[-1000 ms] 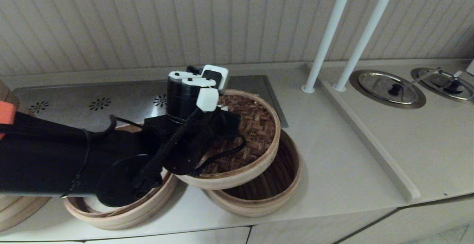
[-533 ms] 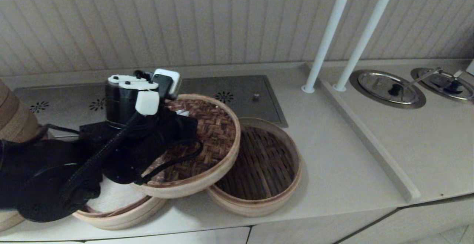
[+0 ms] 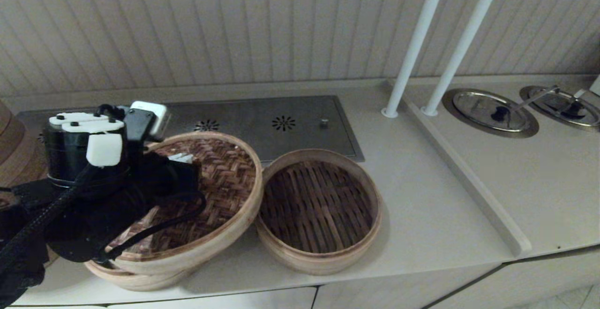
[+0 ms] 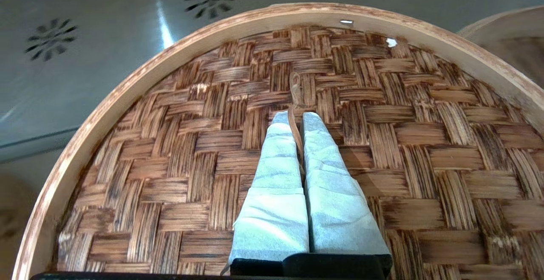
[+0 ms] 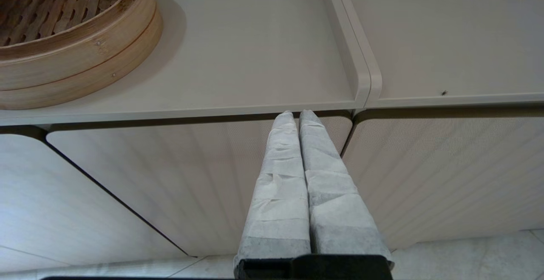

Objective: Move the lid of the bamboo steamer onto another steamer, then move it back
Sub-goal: Put the steamer

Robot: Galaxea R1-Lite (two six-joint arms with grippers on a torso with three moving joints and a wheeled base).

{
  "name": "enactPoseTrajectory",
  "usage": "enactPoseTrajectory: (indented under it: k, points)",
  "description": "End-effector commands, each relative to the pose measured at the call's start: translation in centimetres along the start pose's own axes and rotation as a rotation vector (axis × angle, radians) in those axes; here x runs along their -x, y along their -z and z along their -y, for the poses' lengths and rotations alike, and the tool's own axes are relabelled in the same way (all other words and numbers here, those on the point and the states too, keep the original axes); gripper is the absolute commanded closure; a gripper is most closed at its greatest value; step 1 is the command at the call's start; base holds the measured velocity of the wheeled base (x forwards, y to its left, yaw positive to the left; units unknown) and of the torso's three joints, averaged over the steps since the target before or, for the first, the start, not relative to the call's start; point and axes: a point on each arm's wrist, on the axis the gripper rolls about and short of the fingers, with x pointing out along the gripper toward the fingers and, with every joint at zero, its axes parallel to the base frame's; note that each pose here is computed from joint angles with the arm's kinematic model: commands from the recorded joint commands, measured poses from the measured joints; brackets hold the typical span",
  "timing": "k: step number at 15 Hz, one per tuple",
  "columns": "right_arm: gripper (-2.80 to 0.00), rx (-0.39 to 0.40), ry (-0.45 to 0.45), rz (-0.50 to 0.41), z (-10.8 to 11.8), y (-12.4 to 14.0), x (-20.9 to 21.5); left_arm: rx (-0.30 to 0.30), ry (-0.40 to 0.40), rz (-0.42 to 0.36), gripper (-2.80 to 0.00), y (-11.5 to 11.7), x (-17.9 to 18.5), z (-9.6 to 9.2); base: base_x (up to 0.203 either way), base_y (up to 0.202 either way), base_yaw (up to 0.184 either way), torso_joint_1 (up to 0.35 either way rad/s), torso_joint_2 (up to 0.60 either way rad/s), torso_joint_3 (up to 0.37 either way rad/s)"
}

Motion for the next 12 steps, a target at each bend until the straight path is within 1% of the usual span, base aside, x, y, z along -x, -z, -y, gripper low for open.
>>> enactPoseTrajectory:
  k: [1,5,7,10,12]
  points:
    - [0.00,0.000,0.000,-0.002,0.0,0.0,0.0,0.015,-0.027,0.010,0.00,0.1,0.7,-1.3,0.000,0.000,0.000,0.000,0.00,0.000]
    - [0.00,0.000,-0.002,-0.002,0.0,0.0,0.0,0.045,-0.036,0.007,0.00,0.7,1.3,-4.4,0.000,0.000,0.000,0.000,0.00,0.000]
    - [0.00,0.000,0.000,-0.002,0.0,0.0,0.0,0.053,-0.051,0.001,0.00,1.2,1.7,-5.4,0.000,0.000,0.000,0.000,0.00,0.000]
    - [0.00,0.000,-0.001,-0.001,0.0,0.0,0.0,0.051,-0.054,-0.009,0.00,1.5,1.8,-5.5,0.000,0.000,0.000,0.000,0.00,0.000]
    - [0.00,0.001,0.000,-0.001,0.0,0.0,0.0,0.045,-0.051,-0.038,0.00,2.1,1.5,-5.3,0.000,0.000,0.000,0.000,0.00,0.000]
